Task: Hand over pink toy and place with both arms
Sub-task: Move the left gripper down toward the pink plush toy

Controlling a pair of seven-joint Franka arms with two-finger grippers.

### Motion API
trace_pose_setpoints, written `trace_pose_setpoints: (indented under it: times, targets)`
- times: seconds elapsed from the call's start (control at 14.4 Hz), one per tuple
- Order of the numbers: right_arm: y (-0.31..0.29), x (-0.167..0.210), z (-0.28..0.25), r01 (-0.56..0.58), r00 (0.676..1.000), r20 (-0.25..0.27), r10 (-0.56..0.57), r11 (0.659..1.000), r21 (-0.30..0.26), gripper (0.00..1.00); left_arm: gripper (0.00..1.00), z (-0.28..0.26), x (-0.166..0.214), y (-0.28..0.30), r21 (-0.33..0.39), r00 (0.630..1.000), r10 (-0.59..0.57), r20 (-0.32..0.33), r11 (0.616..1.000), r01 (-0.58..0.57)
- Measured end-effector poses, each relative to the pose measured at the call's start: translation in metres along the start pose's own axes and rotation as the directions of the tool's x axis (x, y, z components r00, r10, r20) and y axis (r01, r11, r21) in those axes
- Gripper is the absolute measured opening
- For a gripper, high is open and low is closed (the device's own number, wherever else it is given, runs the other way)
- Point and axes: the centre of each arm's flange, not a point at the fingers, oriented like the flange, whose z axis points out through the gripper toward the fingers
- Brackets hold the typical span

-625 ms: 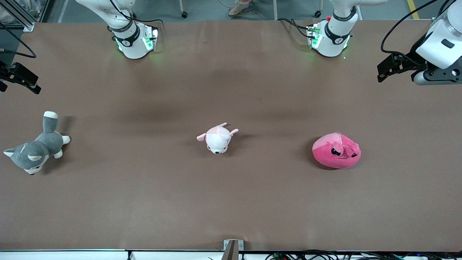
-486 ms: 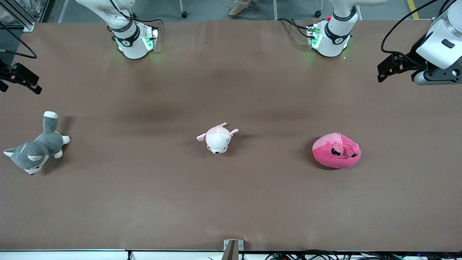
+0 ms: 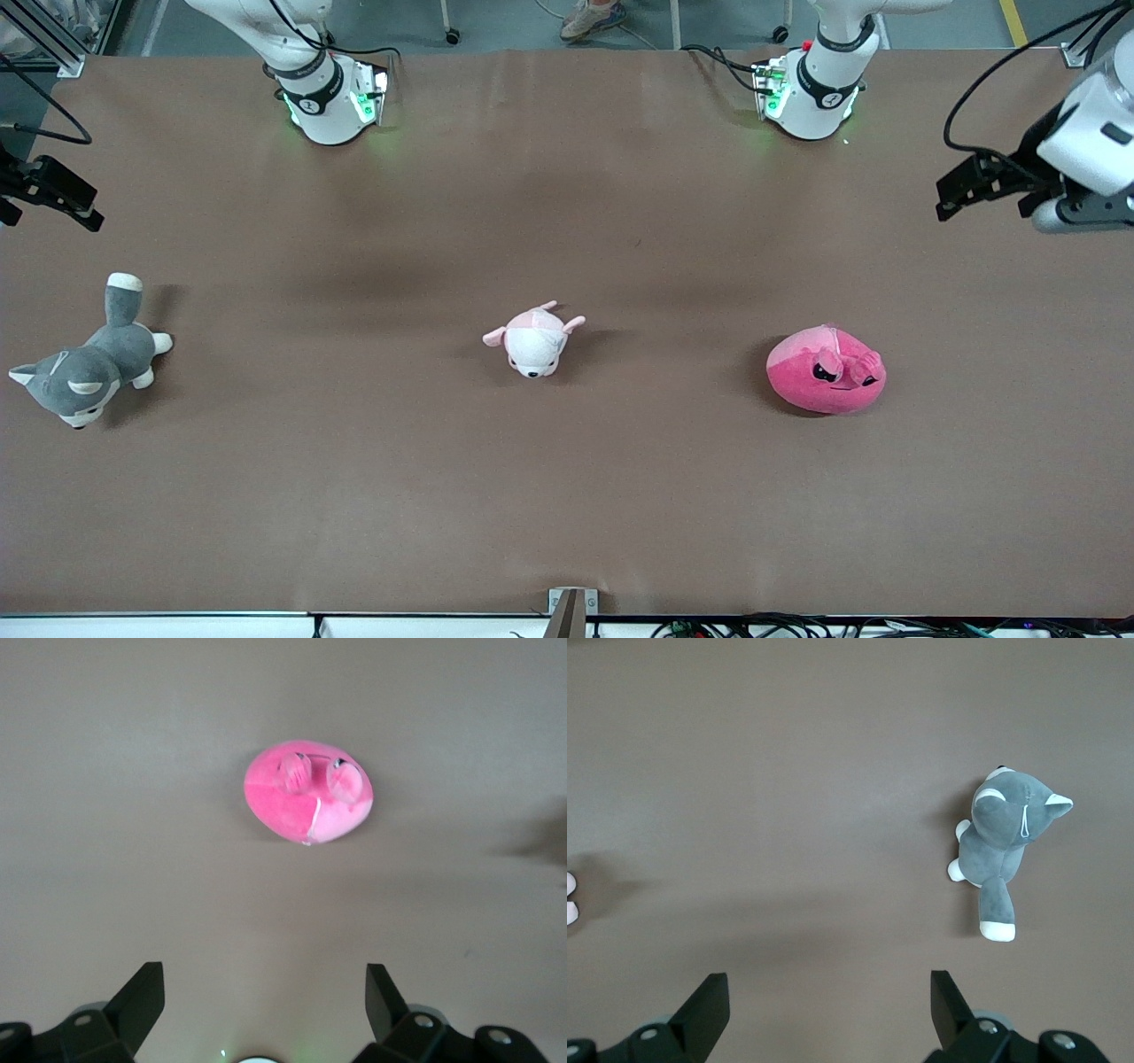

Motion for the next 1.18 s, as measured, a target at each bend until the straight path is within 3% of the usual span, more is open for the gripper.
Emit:
trace_pose_setpoints:
  times: [0.56,1.18]
  targets:
    - [0.000,0.000,0.000,-0.001,1.000,0.001,0.001,1.000,0.000,1.00,1.00,0.103,0.079,-0.049,-0.015,0.996,-0.093,-0.019,0.996,0.092]
    - [0.000,0.000,0.001,0.000,1.000,0.002,0.000,1.000,0.000,1.00,0.99,0.198,0.121,-0.022,-0.082,0.996,-0.087,-0.024,0.993,0.084]
